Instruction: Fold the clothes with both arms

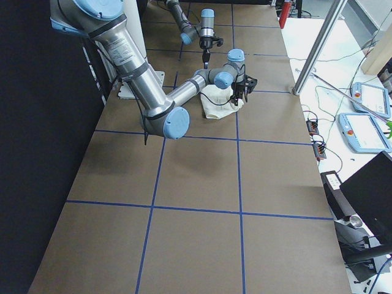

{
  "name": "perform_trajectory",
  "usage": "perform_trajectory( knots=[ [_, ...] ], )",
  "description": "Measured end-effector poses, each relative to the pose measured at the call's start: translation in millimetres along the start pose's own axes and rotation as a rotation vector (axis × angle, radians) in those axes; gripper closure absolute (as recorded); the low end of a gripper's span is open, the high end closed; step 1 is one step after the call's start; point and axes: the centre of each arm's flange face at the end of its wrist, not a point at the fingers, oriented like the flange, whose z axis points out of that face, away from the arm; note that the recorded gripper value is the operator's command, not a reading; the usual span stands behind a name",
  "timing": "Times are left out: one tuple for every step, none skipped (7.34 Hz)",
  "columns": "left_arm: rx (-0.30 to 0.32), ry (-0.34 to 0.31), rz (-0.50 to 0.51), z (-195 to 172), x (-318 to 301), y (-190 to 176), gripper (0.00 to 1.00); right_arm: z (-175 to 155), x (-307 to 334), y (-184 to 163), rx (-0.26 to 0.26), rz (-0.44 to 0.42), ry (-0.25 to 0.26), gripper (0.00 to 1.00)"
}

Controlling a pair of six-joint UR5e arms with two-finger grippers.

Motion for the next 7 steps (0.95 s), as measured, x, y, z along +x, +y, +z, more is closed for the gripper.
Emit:
perform_trajectory(
  knots=[
    [0.038,-0.024,-0.016,15.7,7.2,-7.9,1.00,-18.2,8.1,-14.9,-0.030,0.000,-0.020,0.00],
    [0.060,-0.050,-0.029,36.1,4.9,-7.8,1.00,-25.8,17.4,-21.9,-0.044,0.002,-0.027,0.00],
    [0.073,-0.073,-0.034,55.6,-2.7,1.7,1.00,-28.0,23.8,-24.8,-0.048,0.003,-0.028,0.00],
    [0.082,-0.098,-0.038,67.8,-12.7,9.4,1.00,-28.2,27.9,-25.5,-0.049,0.004,-0.028,0.00],
    [0.087,-0.126,-0.046,72.0,-23.7,13.6,1.00,-28.3,29.7,-25.5,-0.050,0.004,-0.028,0.00],
    [0.087,-0.149,-0.054,72.4,-34.4,18.3,1.00,-29.0,30.4,-25.4,-0.050,0.003,-0.029,0.00],
    [0.082,-0.166,-0.062,70.2,-41.5,25.1,1.00,-29.9,30.6,-25.0,-0.050,0.002,-0.031,0.00]
  ],
)
